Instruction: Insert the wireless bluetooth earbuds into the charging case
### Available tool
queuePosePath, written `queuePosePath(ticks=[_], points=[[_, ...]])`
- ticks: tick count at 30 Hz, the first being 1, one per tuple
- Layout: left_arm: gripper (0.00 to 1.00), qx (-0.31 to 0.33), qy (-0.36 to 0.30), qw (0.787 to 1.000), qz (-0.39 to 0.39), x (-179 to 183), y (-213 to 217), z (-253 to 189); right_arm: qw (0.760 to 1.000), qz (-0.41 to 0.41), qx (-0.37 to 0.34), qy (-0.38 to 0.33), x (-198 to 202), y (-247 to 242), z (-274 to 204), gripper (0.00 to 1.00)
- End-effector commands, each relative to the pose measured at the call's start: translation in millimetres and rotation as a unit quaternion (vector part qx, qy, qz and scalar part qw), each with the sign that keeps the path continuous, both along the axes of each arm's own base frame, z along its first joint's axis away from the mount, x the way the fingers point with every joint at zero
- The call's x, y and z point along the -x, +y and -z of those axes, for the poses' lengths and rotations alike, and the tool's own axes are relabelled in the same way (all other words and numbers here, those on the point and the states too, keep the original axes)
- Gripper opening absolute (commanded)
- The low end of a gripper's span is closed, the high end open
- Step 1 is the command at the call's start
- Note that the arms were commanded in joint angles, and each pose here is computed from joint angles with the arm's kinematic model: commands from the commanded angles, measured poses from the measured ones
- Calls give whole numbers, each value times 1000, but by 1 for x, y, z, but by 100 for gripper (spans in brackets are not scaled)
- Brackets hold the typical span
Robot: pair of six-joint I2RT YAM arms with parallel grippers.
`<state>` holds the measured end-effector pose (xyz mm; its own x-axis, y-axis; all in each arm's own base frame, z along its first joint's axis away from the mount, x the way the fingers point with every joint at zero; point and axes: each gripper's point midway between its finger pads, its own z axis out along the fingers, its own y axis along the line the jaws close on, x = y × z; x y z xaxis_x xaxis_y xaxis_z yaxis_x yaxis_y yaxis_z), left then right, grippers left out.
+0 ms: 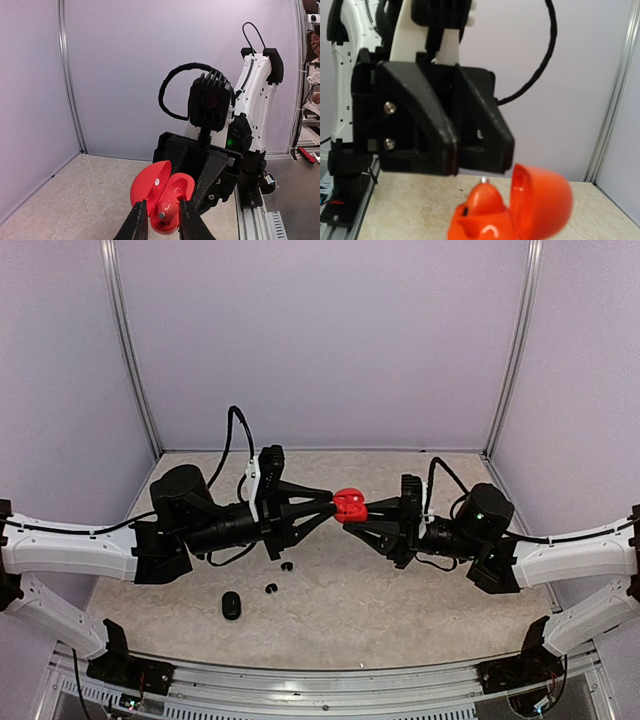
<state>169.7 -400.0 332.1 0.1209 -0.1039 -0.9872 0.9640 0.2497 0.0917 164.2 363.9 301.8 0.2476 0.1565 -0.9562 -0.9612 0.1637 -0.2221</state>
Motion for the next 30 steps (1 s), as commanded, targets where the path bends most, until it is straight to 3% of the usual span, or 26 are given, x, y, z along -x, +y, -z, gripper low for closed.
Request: queuePosePath(ticks=[1,11,23,30], points=[[24,4,-13,1000,8,3,-5,-10,1000,-13,-8,-10,4,5,-11,12],[23,-6,-9,1000,11,2,-9,-3,1000,-16,-9,-10,5,5,-12,12],[0,-23,-5,1000,6,-2,-13,4,1000,-16,-9,-8,4,6,-12,12],[0,-57,-4,998,-17,-9,-13,16,1000,-12,-12,-9,4,4,-14,12]])
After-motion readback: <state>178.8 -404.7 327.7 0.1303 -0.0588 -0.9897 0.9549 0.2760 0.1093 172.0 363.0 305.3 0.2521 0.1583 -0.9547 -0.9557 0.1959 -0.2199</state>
